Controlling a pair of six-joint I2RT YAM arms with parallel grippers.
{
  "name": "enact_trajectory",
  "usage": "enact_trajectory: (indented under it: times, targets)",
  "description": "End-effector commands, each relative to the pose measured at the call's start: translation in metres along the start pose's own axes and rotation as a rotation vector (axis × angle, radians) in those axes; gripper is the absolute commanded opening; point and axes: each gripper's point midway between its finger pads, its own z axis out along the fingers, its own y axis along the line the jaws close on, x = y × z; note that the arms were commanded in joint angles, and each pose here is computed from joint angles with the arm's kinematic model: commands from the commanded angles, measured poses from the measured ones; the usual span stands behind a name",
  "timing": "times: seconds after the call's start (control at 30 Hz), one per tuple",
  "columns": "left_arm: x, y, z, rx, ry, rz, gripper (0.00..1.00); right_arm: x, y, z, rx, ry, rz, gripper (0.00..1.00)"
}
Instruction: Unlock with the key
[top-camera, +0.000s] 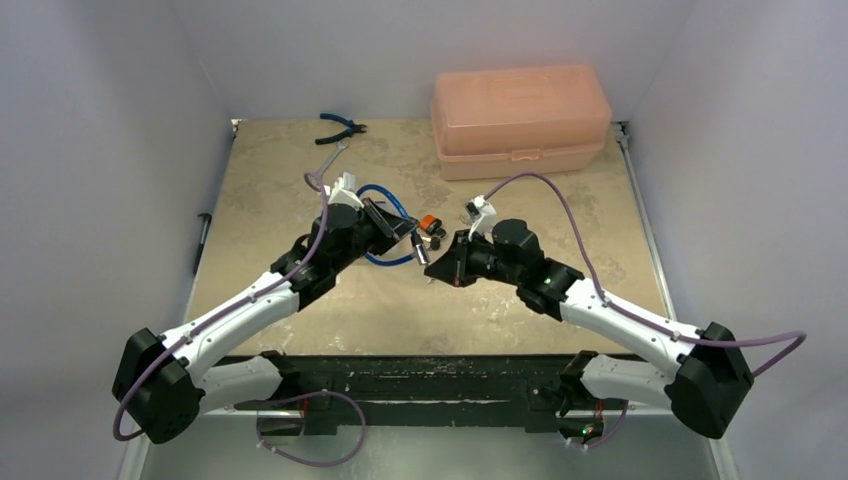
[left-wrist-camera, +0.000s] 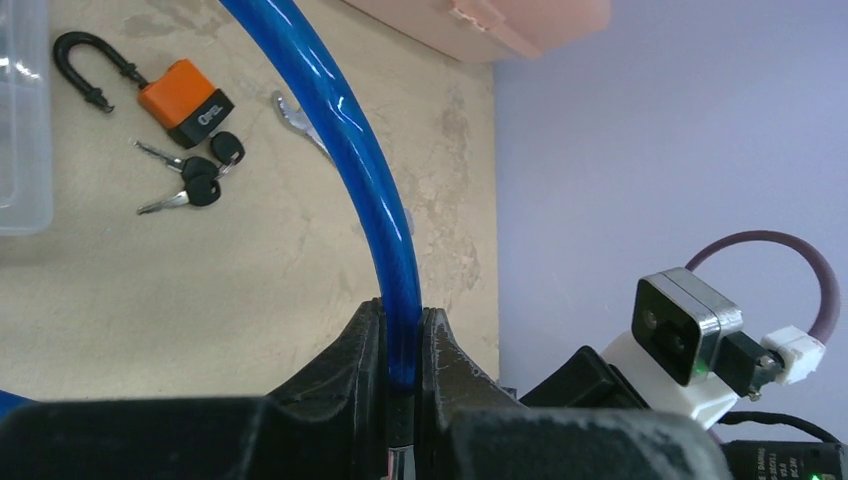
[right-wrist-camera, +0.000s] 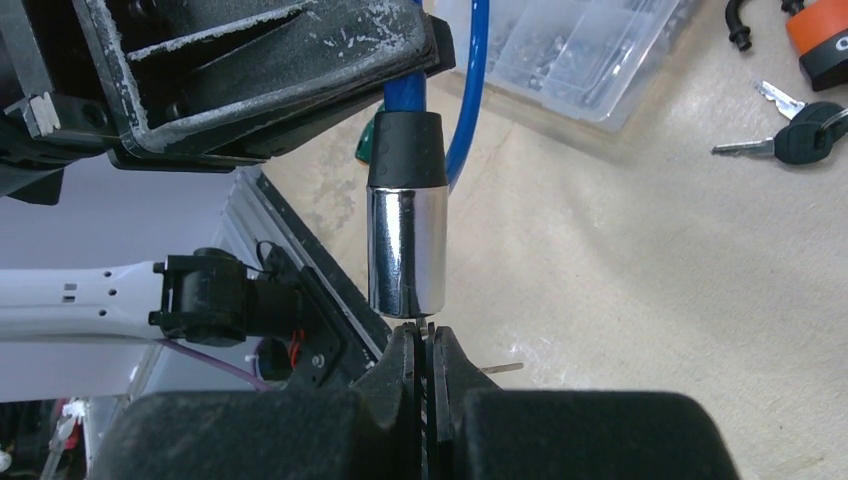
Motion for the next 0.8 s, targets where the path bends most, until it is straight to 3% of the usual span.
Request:
enact_trajectory:
  times: [0.0, 0.77]
  targets:
    - [0.031, -0.048, -0.022, 0.212, 0.149, 0.059, 0.0, -0.072, 0.053, -0.017, -0.142, -0.257, -0.061, 0.0]
    - [0.016, -0.128, -0.082, 0.63, 0.089, 0.159, 0.0, -0.12, 0.112, -0.062, -0.343, -0.34, -0.082, 0.0]
